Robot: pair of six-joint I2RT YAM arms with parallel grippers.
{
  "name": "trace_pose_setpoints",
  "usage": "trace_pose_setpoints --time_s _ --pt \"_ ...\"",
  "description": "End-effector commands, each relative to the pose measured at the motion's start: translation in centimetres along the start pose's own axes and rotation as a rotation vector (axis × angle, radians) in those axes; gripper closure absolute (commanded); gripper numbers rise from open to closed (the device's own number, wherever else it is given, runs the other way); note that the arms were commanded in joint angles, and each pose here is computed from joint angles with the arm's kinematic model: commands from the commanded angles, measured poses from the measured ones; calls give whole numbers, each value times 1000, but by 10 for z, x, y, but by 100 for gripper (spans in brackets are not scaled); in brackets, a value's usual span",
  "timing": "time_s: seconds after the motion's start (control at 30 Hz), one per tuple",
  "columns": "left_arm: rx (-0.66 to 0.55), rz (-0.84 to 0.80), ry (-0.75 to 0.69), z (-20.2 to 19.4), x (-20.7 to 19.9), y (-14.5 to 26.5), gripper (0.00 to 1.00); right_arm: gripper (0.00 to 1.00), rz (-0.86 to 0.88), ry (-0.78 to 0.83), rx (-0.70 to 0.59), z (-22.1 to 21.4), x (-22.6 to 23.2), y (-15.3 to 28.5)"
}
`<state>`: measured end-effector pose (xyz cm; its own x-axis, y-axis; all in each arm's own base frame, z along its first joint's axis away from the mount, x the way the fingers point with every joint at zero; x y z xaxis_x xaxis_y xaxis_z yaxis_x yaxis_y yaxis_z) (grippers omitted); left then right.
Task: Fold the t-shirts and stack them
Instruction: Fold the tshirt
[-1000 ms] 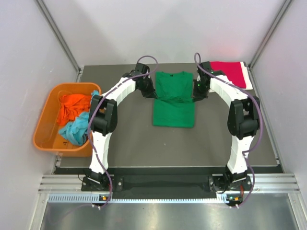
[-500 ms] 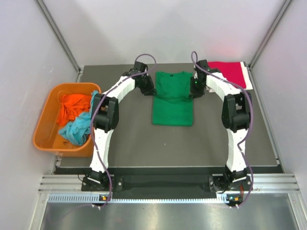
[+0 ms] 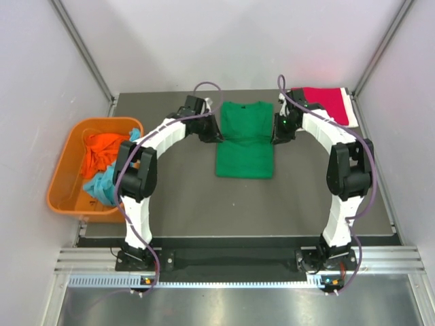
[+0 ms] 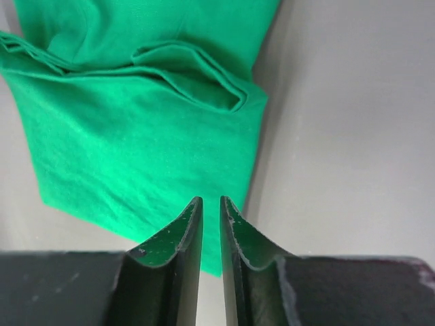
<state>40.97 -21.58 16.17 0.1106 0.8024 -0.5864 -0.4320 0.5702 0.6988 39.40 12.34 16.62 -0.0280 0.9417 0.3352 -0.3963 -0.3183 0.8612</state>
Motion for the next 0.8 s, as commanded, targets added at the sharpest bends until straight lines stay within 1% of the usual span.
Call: trace_pose_setpoints --time_s 0.0,0.1,0.27,0.3,0.37,0.4,0.47,0.6,0.77 --pt "-39 -95 -110 4 -26 -8 82 84 72 32 -44 7 7 2" --pt "-40 -66 -106 5 -20 -18 86 84 89 26 -43 10 7 -9" --pt "-16 -27 -96 11 -11 -41 86 84 94 21 -33 21 7 -29" --pt "-32 -29 -101 17 -13 -42 85 84 91 30 -51 28 9 -29" --pt "-44 2 -99 20 -7 -52 85 83 68 23 -43 32 4 -39" --pt "-62 1 -109 27 -10 -53 84 83 56 16 -64 41 3 -38" --pt "-65 24 -105 31 -3 -60 83 83 29 -4 -44 43 -4 -47" --pt "-113 31 -116 48 -4 -65 83 83 21 -14 -73 58 -8 -51" --pt "-146 47 -123 57 1 -73 82 83 10 -31 -69 64 -17 -66"
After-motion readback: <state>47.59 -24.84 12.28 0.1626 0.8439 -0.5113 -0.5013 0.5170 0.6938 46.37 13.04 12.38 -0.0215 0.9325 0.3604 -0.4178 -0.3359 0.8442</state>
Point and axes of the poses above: each gripper's point midway between its finger pads, its own y axis back along the fingers, its own x axis along the line the jaws close on, z = x × y, the point moved 8 cm from there along y, back along the fingers, and after that the axes turned 2 degrees about -y, right-handed, at the moved point
